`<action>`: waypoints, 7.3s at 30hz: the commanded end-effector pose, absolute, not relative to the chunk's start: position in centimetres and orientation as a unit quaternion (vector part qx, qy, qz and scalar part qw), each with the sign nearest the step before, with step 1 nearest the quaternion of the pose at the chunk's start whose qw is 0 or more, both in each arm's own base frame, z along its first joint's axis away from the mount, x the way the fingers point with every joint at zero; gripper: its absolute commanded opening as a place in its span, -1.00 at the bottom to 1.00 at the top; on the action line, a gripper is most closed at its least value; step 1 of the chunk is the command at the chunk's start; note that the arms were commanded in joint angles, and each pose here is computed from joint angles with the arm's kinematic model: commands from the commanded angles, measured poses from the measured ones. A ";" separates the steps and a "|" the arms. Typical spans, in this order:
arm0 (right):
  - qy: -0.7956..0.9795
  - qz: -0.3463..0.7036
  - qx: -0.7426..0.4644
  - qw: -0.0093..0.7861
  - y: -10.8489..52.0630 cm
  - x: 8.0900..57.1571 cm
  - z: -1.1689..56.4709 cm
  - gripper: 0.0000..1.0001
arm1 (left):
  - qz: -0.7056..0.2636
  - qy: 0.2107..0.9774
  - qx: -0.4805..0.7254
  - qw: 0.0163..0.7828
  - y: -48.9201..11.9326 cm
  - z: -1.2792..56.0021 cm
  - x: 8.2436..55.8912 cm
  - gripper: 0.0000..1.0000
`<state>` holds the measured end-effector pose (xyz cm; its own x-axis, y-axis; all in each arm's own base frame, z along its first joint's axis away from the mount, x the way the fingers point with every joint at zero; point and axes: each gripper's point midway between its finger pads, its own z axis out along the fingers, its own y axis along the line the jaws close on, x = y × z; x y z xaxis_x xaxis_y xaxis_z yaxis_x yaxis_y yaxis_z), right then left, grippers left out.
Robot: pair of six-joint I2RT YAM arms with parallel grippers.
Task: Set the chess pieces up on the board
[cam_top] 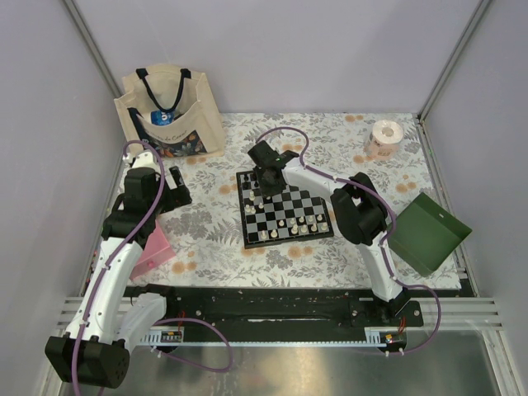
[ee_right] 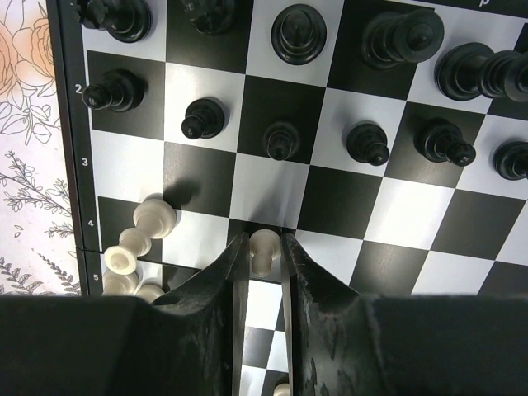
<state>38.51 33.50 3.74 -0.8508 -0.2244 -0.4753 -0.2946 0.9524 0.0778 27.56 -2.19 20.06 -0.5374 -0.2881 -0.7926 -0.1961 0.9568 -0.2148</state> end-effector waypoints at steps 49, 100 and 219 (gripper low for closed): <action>0.952 0.114 -0.173 0.224 33.3 29.2 7.0 -0.73 | -0.059 0.863 -0.135 0.482 -2.3 21.2 28.1 0.98; 0.954 0.110 -0.189 0.204 33.7 28.1 5.4 -0.57 | -0.059 0.865 -0.135 0.480 -2.3 21.1 28.1 0.98; 0.944 0.142 -0.176 0.242 34.4 31.0 9.9 -0.78 | -0.060 0.863 -0.134 0.484 -2.3 21.2 28.1 0.98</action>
<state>31.55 33.13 7.90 -0.8391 -0.2812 -0.4656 -0.3792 0.9162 0.1300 27.62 -2.22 20.13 -0.5353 -0.2888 -0.7938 -0.1940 0.9566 -0.2173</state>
